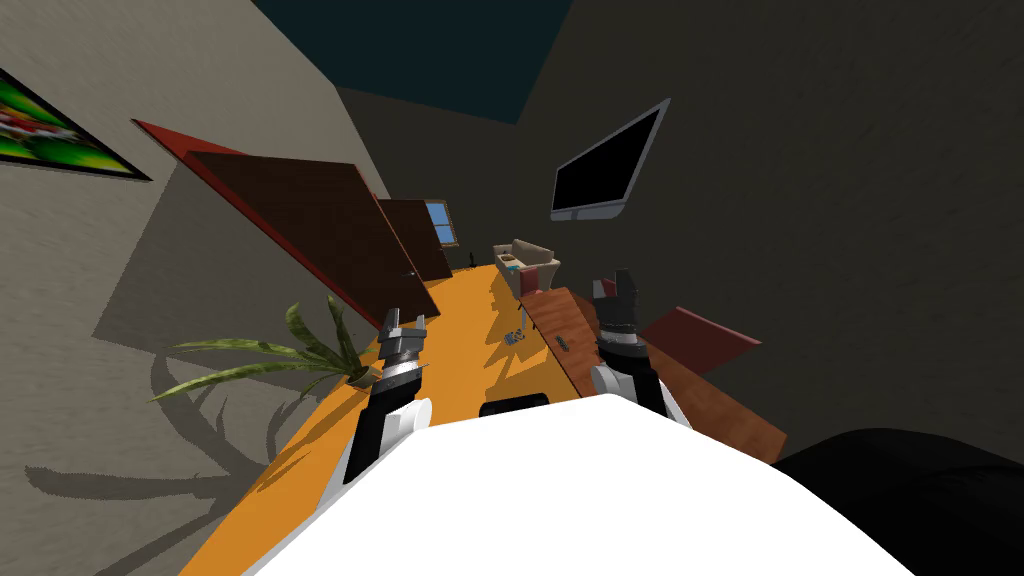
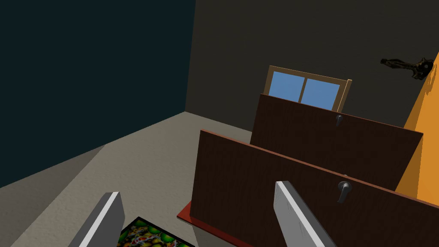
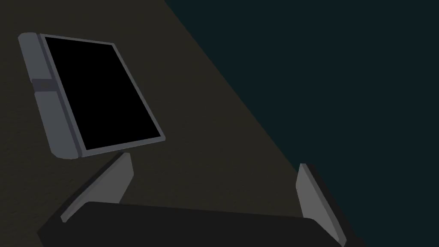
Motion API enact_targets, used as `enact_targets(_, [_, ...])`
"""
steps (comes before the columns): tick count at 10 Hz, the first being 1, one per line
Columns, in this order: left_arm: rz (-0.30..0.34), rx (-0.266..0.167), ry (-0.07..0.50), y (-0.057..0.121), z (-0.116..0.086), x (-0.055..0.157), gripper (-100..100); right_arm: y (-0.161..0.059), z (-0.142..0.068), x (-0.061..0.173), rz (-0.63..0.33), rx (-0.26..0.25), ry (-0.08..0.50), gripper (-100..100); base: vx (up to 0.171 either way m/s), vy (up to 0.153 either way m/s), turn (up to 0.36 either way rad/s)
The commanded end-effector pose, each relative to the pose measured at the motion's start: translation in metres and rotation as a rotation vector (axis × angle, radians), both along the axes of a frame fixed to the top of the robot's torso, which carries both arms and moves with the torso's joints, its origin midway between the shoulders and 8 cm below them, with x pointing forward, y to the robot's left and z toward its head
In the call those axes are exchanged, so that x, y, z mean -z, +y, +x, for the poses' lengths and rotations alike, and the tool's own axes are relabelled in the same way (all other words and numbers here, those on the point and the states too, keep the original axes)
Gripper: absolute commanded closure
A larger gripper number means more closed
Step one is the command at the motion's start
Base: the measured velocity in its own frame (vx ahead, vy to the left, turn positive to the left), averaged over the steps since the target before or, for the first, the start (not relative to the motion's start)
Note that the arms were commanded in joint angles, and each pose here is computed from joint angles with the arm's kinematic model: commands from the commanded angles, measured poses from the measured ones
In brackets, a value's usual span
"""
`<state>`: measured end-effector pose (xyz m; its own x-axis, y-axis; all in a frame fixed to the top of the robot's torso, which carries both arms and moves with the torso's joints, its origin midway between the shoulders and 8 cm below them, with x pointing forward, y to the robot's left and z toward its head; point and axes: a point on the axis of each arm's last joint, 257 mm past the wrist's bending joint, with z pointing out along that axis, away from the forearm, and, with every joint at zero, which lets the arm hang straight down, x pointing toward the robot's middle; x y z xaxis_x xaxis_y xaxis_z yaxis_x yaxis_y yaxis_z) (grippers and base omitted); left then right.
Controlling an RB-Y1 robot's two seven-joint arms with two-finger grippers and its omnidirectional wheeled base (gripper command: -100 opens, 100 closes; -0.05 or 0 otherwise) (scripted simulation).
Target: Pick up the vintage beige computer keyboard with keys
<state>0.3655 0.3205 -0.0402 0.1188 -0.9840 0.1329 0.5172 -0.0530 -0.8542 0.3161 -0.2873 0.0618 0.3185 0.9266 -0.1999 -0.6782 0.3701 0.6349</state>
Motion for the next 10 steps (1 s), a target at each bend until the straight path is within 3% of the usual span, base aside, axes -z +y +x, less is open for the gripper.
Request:
enact_targets(1, [0.000, 0.000, 0.000, 0.000, 0.000, 0.000, 0, 0.000, 0.006, 0.007, -0.009, -0.014, 0.025, -100, 0.014, 0.000, -0.007])
enact_targets(5, [0.000, 0.000, 0.000, 0.000, 0.000, 0.000, 0, -0.017, 0.033, 0.049, 0.022, -0.038, 0.154, -100, 0.050, 0.002, -0.013])
enact_targets(10, [0.000, 0.000, 0.000, 0.000, 0.000, 0.000, 0, -0.059, 0.065, 0.121, 0.156, -0.026, 0.343, -100, 0.076, 0.003, -0.021])
